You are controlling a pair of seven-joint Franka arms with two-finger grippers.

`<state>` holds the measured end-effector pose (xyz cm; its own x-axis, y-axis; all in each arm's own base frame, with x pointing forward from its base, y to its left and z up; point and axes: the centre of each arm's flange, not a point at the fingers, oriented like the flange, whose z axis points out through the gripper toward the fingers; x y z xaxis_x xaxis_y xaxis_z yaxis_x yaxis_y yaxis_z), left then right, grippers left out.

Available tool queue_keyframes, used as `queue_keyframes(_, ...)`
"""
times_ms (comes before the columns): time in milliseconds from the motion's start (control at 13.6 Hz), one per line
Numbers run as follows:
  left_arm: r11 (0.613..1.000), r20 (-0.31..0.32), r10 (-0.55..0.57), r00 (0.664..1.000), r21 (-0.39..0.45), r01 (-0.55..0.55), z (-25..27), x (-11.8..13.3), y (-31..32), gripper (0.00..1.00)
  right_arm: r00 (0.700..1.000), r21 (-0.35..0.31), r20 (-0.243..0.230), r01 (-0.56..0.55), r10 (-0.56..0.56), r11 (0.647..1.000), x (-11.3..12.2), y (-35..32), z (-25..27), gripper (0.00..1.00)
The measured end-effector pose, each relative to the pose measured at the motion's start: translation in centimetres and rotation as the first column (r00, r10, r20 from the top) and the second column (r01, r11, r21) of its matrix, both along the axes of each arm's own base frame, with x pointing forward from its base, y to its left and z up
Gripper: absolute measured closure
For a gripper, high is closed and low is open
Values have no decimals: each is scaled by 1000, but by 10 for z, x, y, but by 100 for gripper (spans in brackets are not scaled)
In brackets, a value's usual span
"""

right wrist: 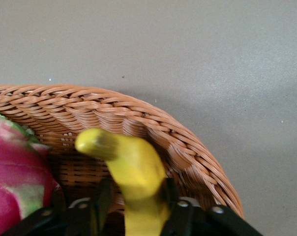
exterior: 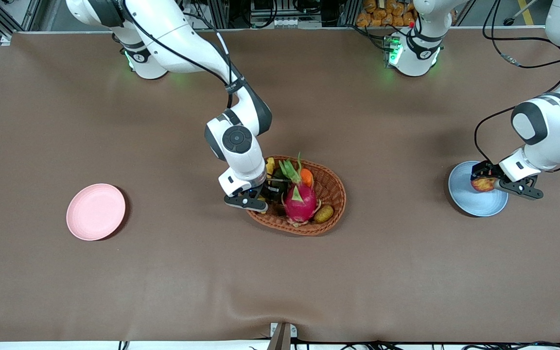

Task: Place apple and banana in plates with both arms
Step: 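Lower the apple onto the blue plate while the right gripper grasps the banana, then open the left gripper off the apple while the right gripper carries the banana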

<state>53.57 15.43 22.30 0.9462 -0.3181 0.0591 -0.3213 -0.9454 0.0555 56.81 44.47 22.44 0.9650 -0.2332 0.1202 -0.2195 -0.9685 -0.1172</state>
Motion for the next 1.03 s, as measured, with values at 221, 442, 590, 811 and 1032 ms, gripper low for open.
queue_keyframes(221, 1000, 24, -6, 1000, 4, 6, 9, 9, -1, 0, 1000, 1, 3, 2, -2, 1000, 1, 0, 2, 65)
queue_keyframes(442, 1000, 71, -22, 997, 12, 21, 30, 30, -6, 0, 1000, 0, 8, 12, -12, 1000, 9, -3, 21, 65)
queue_keyframes(590, 999, 73, -32, 997, 7, 32, 49, 45, -7, 0, 999, 7, 9, 34, -34, 999, 20, -14, 58, 65)
queue_keyframes(811, 999, 45, -40, 998, -5, 40, 86, 65, -1, 0, 998, -6, -37, 51, -51, 999, 30, -49, 131, 65)
queue_keyframes(1032, 998, 27, -54, 998, -14, 54, 112, 77, -3, 0, 997, -22, -76, -7, 6, 1000, 36, -106, 190, 65)
